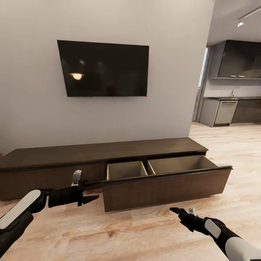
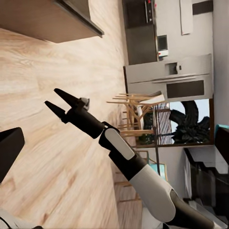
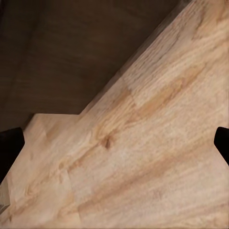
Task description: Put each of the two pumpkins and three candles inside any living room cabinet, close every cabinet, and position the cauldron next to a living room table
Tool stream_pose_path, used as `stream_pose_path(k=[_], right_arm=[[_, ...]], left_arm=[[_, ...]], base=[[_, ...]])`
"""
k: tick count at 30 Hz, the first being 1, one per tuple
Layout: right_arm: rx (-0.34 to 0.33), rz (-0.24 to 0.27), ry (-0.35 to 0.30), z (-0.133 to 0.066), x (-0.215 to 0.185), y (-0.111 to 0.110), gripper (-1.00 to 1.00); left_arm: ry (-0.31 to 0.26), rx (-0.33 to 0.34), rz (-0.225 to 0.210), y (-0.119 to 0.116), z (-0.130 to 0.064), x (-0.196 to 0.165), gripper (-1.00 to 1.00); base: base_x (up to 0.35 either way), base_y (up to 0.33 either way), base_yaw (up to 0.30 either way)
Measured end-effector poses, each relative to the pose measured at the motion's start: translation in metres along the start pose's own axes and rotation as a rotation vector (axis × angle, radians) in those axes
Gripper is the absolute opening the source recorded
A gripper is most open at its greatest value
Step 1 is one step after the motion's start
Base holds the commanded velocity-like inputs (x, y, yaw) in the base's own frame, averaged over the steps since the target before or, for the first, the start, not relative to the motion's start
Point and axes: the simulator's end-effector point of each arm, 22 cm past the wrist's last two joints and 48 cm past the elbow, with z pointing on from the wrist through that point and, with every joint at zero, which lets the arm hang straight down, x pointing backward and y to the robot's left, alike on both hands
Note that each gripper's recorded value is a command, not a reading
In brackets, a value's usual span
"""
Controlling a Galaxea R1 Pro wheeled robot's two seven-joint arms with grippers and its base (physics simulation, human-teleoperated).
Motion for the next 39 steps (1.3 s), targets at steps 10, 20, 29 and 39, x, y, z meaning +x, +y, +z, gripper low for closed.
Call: stream_pose_path(k=[10,20,29,39], right_arm=[[0.0,-0.015,-0.045,-0.011,-0.011,0.007,1.0],[0.007,-0.022,-0.067,-0.021,-0.026,0.021,1.0],[0.009,-0.024,-0.069,-0.03,-0.036,0.037,1.0],[0.009,-0.027,-0.072,-0.04,-0.048,0.055,1.0]], left_arm=[[-0.015,-0.003,0.02,-0.014,-0.007,-0.004,1.0],[-0.015,-0.004,0.022,-0.036,-0.008,-0.014,1.0],[-0.016,-0.005,0.021,-0.054,-0.01,-0.022,1.0],[-0.016,-0.002,0.024,-0.078,-0.011,-0.03,1.0]], base=[[-0.004,0.0,-0.003],[-0.169,0.0,-0.221],[-0.171,0.0,-0.272],[-0.017,0.0,-0.271]])
